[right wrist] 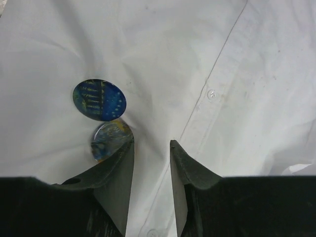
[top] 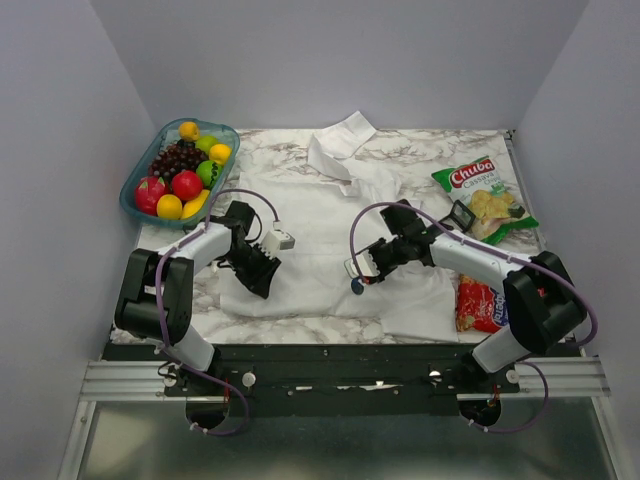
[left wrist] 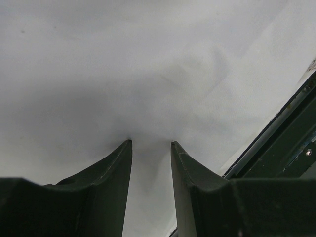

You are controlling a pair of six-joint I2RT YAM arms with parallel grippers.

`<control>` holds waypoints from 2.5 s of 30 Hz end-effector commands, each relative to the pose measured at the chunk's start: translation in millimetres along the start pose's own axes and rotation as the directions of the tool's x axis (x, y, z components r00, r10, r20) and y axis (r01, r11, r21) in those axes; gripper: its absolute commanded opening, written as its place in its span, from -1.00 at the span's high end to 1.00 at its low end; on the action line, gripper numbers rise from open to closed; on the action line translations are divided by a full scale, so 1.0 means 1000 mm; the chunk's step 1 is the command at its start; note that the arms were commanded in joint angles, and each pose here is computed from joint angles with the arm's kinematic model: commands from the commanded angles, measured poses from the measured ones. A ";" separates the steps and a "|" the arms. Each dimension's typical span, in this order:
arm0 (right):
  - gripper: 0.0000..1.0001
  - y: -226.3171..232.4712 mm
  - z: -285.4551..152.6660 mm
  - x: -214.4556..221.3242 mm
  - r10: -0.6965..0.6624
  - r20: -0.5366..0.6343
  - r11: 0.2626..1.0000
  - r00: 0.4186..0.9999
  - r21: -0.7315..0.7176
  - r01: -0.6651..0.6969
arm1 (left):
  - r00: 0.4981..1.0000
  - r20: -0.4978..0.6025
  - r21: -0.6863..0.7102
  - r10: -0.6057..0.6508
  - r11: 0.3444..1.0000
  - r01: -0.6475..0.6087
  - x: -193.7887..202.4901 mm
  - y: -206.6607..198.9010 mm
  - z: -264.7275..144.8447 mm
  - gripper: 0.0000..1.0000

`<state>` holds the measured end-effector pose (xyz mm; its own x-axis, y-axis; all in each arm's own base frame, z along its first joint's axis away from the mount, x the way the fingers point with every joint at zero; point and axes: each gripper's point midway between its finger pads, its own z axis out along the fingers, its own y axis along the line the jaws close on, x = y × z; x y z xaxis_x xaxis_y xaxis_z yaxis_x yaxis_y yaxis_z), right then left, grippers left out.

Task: Remove the brooch from the garment

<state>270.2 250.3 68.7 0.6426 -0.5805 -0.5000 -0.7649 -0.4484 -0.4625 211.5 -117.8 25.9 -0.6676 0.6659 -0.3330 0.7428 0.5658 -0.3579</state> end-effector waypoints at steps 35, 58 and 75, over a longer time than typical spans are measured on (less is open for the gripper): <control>-0.14 0.044 0.016 0.034 0.066 -0.103 0.979 0.992 -0.188 -0.084 | 0.992 0.127 -0.010 0.005 1.000 -0.004 -0.056 0.008 -0.020 0.04; -0.11 0.055 0.011 0.025 0.093 -0.076 0.960 0.993 -0.258 -0.110 | 0.991 0.129 0.004 -0.018 1.000 0.017 -0.059 0.008 -0.019 0.04; 0.18 -0.023 -0.007 0.010 0.130 -0.051 0.986 0.990 0.112 -0.123 | 0.990 0.136 0.007 -0.024 1.000 0.023 -0.063 0.010 -0.018 0.04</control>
<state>276.3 234.5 42.8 0.5205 -0.6982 -0.4916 -0.8508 -0.3755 -0.3676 255.2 -138.6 55.5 -0.6869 0.5940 -0.4188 0.7259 0.5896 -0.3542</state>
